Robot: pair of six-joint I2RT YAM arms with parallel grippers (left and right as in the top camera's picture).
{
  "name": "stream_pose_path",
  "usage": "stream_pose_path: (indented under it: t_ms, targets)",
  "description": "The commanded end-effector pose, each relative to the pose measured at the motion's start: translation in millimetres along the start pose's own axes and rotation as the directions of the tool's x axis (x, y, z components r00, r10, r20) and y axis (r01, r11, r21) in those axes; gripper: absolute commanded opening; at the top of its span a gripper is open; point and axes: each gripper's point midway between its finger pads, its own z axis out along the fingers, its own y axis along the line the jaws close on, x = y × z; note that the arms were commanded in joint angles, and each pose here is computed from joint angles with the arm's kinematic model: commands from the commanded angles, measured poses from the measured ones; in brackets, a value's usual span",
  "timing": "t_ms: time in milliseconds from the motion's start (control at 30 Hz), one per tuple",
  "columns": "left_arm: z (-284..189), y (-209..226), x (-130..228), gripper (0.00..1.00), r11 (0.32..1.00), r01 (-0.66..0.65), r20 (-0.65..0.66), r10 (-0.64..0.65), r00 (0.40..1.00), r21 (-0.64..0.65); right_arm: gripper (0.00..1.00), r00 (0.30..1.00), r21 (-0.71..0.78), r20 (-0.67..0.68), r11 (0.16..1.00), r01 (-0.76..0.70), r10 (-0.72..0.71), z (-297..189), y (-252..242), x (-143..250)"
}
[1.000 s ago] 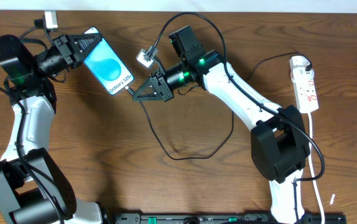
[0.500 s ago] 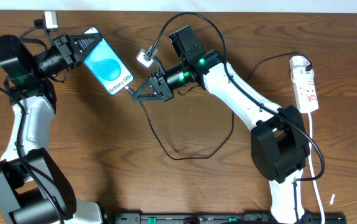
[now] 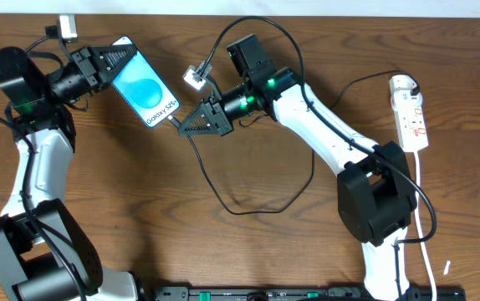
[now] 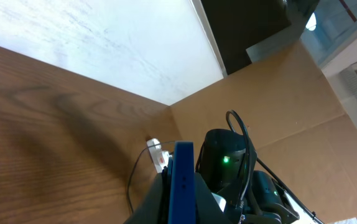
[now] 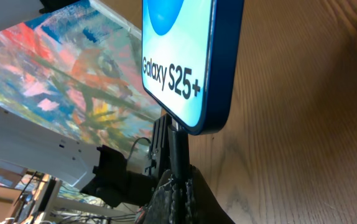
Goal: Plug charger to phone and switch on socket
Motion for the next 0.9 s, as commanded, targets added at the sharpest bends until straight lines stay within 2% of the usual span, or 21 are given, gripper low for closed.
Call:
stream_pose_path:
  t_ms: [0, 867]
  targets:
    - [0.7, -3.1, 2.6, 0.08, 1.000, -0.004, -0.018, 0.004, 1.000, 0.014, 0.01, 1.000, -0.022, 0.000, 1.000, 0.003, -0.003, 2.7, 4.9, -1.9]
    - [0.6, -3.1, 2.6, 0.08, 1.000, -0.003, -0.019, 0.003, 1.000, 0.014, 0.01, 1.000, -0.012, -0.010, 1.000, 0.014, -0.014, 9.8, 5.5, -1.2]
